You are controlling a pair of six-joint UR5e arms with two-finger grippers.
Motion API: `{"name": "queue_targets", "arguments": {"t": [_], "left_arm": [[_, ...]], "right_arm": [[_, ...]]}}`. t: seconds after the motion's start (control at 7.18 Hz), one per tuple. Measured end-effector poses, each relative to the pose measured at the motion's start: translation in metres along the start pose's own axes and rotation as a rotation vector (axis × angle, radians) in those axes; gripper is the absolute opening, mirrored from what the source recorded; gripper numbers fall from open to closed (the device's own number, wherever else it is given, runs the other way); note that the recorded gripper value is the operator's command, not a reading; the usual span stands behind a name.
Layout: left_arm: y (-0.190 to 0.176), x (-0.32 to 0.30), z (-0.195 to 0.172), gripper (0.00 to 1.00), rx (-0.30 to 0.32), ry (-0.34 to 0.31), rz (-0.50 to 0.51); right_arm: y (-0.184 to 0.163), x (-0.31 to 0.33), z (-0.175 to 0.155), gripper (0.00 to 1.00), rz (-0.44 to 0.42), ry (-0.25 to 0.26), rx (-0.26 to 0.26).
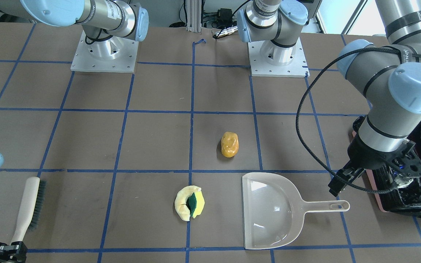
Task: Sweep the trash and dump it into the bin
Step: 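Grasp the white dustpan handle with the left gripper while the right gripper grasps the brush, then lift the white brush with the right gripper and move it toward the sponge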
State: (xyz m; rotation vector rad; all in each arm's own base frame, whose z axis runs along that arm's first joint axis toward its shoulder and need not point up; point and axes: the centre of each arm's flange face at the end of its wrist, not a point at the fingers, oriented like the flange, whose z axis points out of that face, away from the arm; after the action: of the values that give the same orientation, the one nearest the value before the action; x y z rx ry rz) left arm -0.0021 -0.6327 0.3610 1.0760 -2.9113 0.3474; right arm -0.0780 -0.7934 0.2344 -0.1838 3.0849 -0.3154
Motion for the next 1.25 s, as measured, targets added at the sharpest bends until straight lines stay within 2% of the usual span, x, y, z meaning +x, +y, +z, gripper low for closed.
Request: {"name": "queue_targets", "arguments": {"t": [0.42, 0.56, 0.98, 1.25], "left_arm": [[-0.001, 0.001, 0.032, 1.0, -0.026, -0.025, -0.391], [-0.007, 0.004, 0.044, 1.0, -0.015, -0.02, -0.491], [-0.012, 0.007, 0.097, 1.0, -0.037, -0.05, -0.636], [-0.012, 0.008, 0.121, 0.98, -0.05, -0.068, -0.679]], "right_arm": [[0.003, 0.0, 0.004, 0.22, -0.027, 0.002, -0.01], [0.004, 0.0, 0.006, 0.12, -0.038, 0.003, -0.013], [0.002, 0.001, -0.002, 0.1, -0.052, 0.009, -0.003], [-0.003, -0.005, -0.023, 0.08, -0.017, 0.009, 0.025]]}}
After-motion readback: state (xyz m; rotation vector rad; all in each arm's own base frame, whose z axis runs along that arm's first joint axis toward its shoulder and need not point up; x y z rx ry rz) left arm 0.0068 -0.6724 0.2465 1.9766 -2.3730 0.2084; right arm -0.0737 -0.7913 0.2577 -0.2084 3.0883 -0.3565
